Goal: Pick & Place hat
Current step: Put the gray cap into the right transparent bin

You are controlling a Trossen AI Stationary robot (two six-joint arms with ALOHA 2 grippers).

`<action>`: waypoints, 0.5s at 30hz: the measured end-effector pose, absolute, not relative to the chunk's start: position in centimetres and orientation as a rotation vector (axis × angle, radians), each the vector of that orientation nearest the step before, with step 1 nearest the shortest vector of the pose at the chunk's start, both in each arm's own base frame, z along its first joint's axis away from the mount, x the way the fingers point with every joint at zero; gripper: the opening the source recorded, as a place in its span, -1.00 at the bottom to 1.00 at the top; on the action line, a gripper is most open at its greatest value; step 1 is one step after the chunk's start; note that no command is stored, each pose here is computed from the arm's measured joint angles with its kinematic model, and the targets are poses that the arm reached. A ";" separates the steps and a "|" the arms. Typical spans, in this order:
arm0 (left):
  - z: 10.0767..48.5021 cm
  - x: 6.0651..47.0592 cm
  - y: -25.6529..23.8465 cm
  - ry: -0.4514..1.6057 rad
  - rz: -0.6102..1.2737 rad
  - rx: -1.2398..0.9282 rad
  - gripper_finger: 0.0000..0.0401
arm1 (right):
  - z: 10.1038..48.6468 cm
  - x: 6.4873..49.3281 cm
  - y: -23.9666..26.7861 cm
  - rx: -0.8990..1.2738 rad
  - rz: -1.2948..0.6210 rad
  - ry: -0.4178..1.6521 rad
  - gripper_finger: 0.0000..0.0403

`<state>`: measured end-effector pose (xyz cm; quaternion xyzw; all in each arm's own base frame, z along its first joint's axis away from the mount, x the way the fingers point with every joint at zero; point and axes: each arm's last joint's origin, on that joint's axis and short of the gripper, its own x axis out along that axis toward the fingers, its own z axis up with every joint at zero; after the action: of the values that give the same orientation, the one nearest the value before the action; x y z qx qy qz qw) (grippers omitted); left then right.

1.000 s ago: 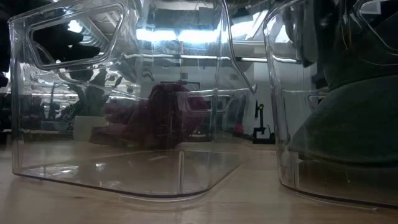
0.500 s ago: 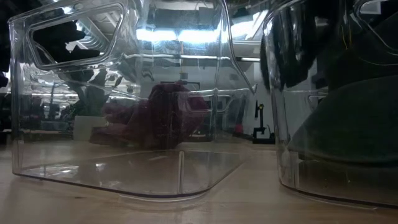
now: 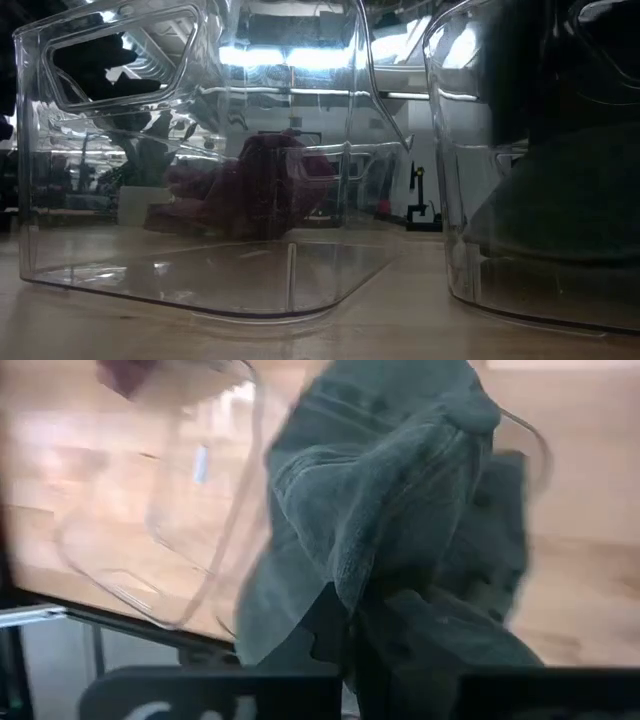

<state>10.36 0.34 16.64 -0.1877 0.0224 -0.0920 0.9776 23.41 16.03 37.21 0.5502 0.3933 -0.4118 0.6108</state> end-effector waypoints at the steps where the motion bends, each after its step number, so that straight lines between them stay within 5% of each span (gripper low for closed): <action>1: 16.6 10.4 0.3 0.046 -0.185 -0.386 -0.08 | 37.3 23.1 16.1 1.275 -0.955 0.926 -0.98; 15: 16.7 10.4 0.3 0.048 -0.184 -0.409 -0.08 | 37.4 23.9 15.9 1.286 -0.941 0.766 -0.97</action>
<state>10.36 0.34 16.66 -0.2030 0.0236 -0.0912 0.9746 23.94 15.86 37.42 0.5625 0.3349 -0.4117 0.6340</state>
